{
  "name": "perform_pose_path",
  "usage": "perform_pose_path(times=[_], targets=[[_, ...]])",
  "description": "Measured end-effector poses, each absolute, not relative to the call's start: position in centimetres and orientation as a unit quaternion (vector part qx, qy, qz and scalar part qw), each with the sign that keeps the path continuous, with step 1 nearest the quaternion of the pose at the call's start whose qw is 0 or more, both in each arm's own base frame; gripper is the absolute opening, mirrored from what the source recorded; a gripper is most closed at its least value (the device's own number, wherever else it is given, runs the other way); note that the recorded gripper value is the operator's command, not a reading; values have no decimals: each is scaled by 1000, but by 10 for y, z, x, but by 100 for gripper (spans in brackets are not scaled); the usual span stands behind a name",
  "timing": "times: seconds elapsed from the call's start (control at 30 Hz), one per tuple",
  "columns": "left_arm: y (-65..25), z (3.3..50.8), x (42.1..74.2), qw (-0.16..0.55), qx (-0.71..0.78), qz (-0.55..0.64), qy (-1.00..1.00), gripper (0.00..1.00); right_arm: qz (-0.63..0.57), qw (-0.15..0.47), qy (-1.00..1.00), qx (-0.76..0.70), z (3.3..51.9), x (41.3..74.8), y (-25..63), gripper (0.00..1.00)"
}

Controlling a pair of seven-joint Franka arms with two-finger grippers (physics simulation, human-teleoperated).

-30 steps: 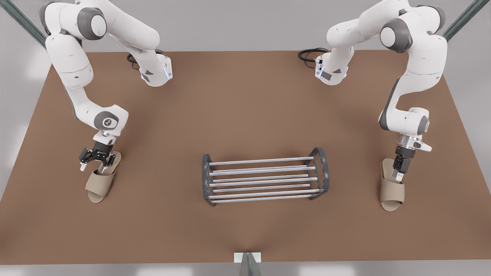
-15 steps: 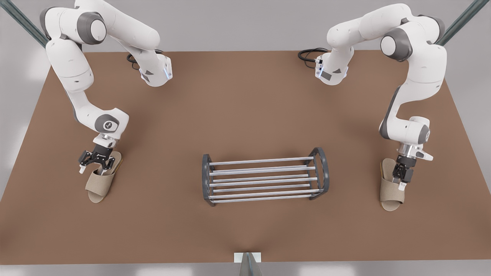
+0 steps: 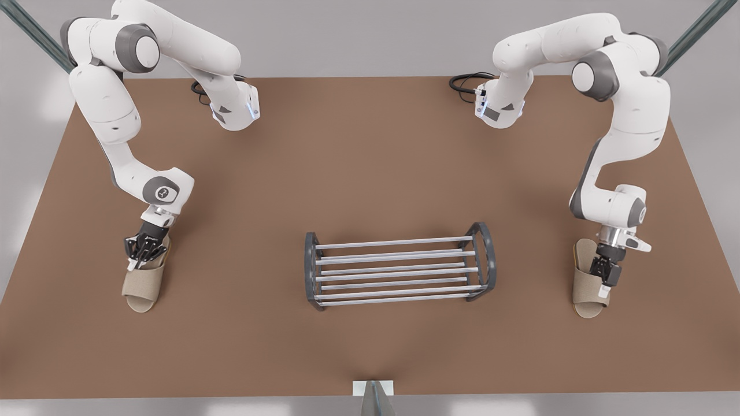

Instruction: Place the right shoe on the shoe rack with the right arm, and place the left shoe on the shoe rack with the left arm

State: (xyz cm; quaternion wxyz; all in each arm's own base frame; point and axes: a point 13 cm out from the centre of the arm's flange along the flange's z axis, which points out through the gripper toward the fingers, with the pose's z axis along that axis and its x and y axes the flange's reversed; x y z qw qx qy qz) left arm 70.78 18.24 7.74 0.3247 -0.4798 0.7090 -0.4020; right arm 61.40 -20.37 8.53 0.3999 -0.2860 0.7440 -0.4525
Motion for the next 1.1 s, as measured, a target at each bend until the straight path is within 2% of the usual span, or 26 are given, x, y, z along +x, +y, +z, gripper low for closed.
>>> perform_pose_path(times=[0.07,0.13,0.3,0.37,0.47,0.53,0.57,0.6,0.73,0.8,0.97,1.1], targets=[[179,77,711,323,-480,-405,708,88,-454,400,743,-286,88,615,-204,21],[177,77,712,322,-481,-406,707,74,-456,404,740,-286,95,618,-203,21],[178,76,711,320,-485,-403,707,71,-445,444,720,-294,138,642,-158,21],[178,75,711,319,-488,-402,706,61,-438,461,712,-297,155,653,-137,21],[179,74,710,317,-491,-402,705,61,-424,491,698,-302,187,675,-102,21],[179,74,710,316,-492,-402,704,61,-419,514,683,-307,218,693,-78,21],[179,75,710,316,-493,-402,704,54,-417,526,675,-307,241,706,-69,21],[179,75,710,316,-494,-403,703,53,-412,537,668,-309,262,718,-57,21],[180,77,711,315,-495,-403,702,52,-372,577,667,-287,357,753,14,21],[180,80,711,316,-495,-404,701,47,-336,583,697,-248,379,757,49,21],[182,91,714,321,-494,-405,699,44,-226,585,770,-120,437,760,163,21],[183,100,715,323,-496,-402,698,30,-178,587,784,-97,495,753,269,21]])
